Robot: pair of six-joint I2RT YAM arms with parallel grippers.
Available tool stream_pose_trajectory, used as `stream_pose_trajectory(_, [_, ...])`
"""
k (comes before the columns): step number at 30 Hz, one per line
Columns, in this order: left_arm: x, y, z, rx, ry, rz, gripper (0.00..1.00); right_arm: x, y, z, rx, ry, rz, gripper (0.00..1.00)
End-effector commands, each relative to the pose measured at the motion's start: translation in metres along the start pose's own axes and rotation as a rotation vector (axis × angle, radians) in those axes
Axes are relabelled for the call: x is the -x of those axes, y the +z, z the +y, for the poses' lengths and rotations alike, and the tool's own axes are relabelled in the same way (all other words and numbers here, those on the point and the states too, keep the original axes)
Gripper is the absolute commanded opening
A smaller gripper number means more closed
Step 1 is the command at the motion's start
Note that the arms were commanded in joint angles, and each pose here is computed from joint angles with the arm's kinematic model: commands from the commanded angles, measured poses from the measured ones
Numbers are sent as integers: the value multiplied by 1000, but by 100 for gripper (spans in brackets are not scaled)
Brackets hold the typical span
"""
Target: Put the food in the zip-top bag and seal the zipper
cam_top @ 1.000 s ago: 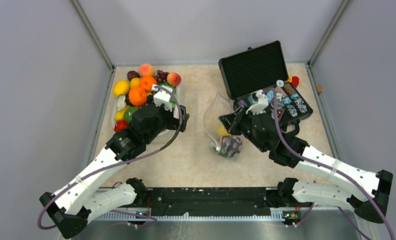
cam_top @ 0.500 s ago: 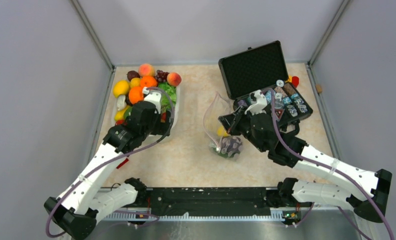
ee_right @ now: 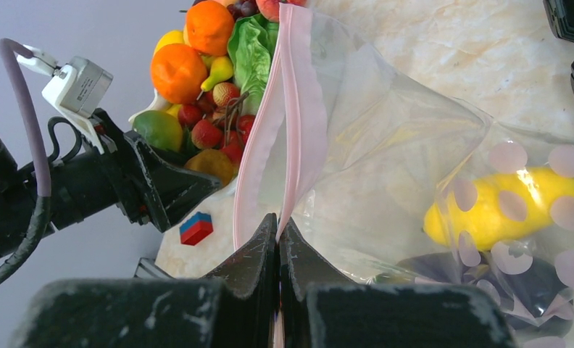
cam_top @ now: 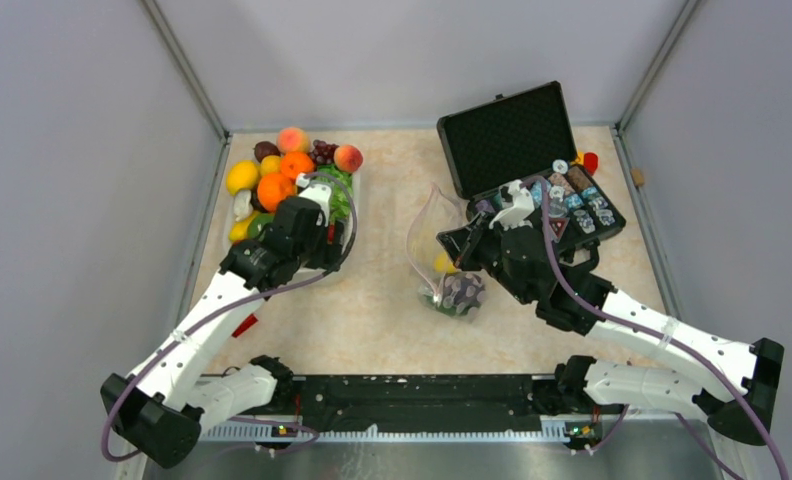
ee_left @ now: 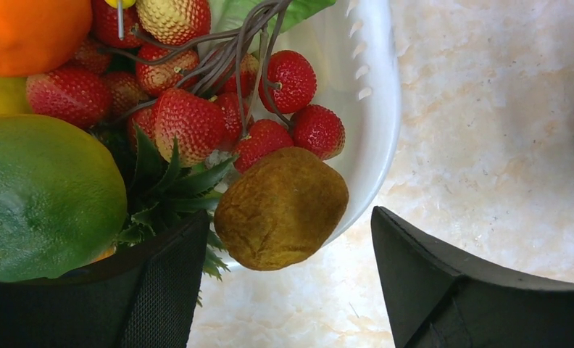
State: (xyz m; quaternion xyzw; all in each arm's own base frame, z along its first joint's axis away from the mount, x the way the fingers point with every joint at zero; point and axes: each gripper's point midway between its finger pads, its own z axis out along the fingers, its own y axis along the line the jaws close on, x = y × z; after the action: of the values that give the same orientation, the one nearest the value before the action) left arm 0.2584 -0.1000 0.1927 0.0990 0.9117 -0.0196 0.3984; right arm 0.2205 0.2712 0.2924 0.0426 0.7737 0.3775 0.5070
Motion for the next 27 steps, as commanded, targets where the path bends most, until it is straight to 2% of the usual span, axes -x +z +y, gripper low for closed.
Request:
stream_pose_trajectory(1, [7,6,0,-1,4,-17,80,12,-1,7,16,1,-29,0])
stream_pose_trajectory(9, [5,13,-1,0,21,9,79,12,-2,8,18,0,-30,0])
stream_pose_trajectory(13, [4,15,0,3,30,18,64,13,-2,8,19,-2,-30,0])
stream_pose_trajectory(19, [10,8,2,2,32,-5,50,14,-2,8,19,-3,-33,0])
stream_pose_trajectory(22, [23,-2,-4,-42,28,-61,46,14,-2,8,20,-3,-34,0])
stream_pose_trajectory(27, [63,-40,-33,-243,-16,-265,46,12,-1,6,13,-3,-33,0])
